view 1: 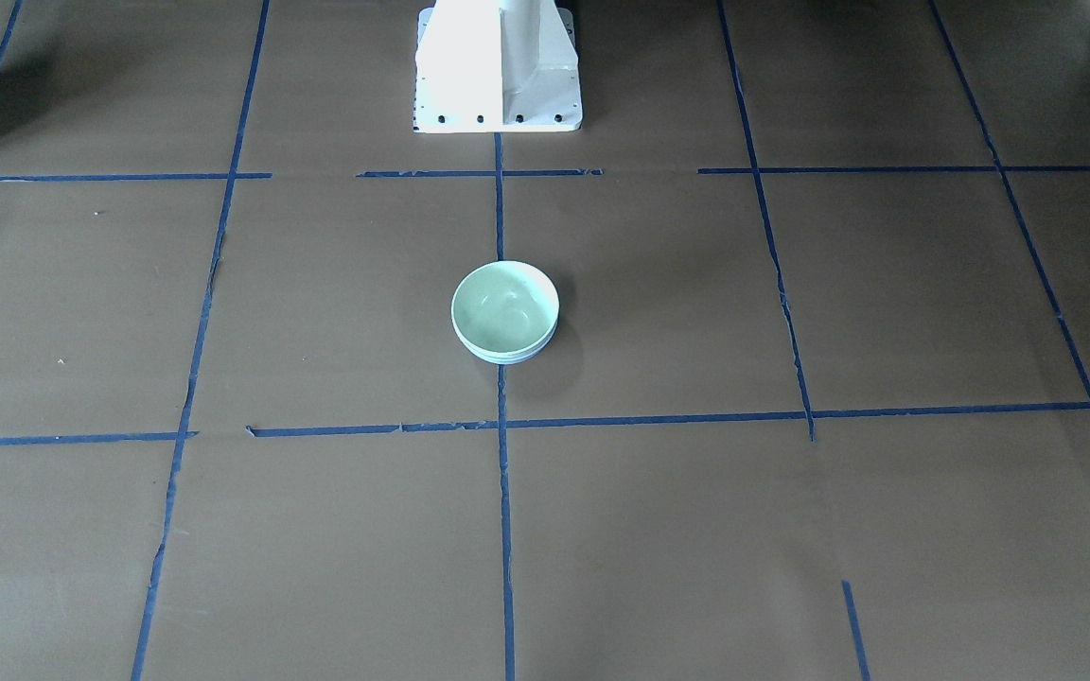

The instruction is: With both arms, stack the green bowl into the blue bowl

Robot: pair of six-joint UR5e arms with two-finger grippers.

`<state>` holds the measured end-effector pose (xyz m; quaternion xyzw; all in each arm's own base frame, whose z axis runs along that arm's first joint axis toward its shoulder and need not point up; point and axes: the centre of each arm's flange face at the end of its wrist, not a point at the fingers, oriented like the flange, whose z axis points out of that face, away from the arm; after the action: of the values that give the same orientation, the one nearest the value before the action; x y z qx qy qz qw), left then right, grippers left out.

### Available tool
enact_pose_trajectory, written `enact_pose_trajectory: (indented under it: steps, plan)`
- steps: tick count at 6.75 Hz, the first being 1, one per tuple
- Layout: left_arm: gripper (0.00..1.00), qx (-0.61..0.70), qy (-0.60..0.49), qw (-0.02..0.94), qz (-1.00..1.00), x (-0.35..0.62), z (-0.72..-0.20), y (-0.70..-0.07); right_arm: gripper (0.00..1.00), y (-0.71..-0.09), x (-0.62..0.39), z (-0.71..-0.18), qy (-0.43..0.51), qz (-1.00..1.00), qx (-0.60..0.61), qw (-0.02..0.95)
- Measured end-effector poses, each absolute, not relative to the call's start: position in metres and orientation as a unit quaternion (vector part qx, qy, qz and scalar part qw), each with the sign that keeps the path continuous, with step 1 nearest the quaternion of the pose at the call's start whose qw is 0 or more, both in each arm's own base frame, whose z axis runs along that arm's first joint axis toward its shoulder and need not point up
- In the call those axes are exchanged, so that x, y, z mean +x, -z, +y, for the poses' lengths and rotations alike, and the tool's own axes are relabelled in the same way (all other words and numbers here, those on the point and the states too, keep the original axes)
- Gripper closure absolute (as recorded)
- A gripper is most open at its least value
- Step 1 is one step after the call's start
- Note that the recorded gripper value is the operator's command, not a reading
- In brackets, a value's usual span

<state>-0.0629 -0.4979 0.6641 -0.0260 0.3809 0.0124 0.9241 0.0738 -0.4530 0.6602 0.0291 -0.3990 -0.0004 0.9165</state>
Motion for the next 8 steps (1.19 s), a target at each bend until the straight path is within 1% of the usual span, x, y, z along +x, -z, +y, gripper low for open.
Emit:
enact_pose_trajectory:
  steps: [3,8]
  plan:
    - [0.0,-0.029,-0.011,0.924,0.381,-0.063,-0.492,-0.668,0.0,-0.656,0.078,-0.455,-0.014,-0.401,0.008,0.916]
    - [0.0,-0.029,-0.011,0.924,0.381,-0.063,-0.491,-0.668,0.0,-0.647,0.079,-0.455,-0.015,-0.403,0.013,0.915]
